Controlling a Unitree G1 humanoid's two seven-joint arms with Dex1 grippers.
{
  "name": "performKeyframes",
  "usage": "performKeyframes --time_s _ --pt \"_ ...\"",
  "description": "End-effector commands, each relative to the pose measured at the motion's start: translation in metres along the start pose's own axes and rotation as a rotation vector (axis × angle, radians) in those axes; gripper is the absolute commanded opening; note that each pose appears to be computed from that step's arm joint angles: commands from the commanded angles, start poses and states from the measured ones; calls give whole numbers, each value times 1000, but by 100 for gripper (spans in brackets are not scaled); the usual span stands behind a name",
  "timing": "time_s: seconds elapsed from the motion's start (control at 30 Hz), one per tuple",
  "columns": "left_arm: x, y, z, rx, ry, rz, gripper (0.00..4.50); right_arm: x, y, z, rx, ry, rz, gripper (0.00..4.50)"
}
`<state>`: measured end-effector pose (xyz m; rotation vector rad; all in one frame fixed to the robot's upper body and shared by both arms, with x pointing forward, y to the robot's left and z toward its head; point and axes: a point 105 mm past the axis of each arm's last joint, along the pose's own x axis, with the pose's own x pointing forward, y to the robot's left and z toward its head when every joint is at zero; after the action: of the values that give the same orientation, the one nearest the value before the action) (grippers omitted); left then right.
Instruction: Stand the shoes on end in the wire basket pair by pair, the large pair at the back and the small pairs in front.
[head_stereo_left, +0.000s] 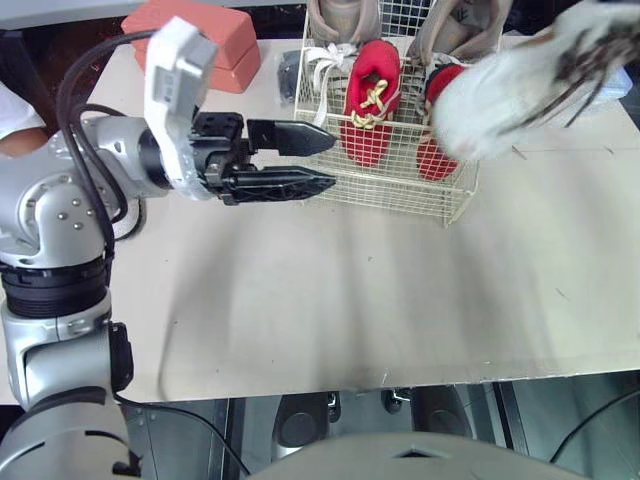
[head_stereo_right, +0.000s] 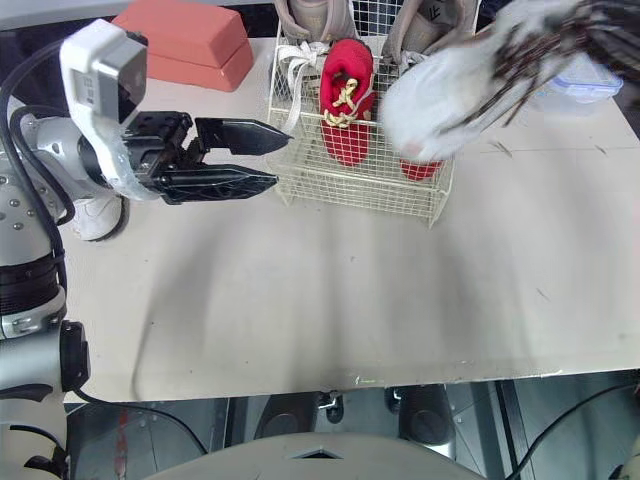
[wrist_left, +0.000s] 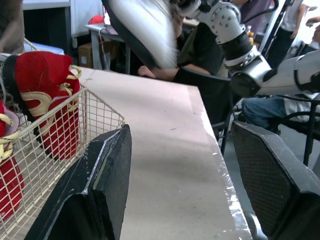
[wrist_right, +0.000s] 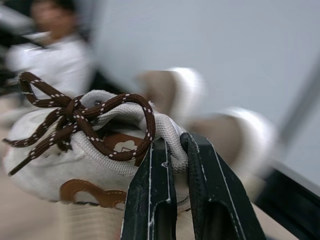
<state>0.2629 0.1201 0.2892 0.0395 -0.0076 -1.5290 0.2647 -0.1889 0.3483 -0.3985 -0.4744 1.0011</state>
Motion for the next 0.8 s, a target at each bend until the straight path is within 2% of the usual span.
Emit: performKeyframes --time_s 0.03,0.17,0.37,0.6,0.77,0.8 --pt "-1 -6 18 50 -54 -33 344 20 17 17 -90 -38 115 4" --pt "7 0 12 18 -42 -40 344 53 39 22 -235 -67 268 4" --pt "19 13 4 -10 -32 -31 344 82 57 21 -453 -112 373 4" --pt "22 24 -10 -16 -1 1 344 93 60 36 -536 -195 363 4" --pt "21 23 -9 -23 -36 -24 344 93 57 39 -549 -203 341 4" --pt "21 24 -8 -25 -49 -25 319 92 57 39 -548 -201 338 1"
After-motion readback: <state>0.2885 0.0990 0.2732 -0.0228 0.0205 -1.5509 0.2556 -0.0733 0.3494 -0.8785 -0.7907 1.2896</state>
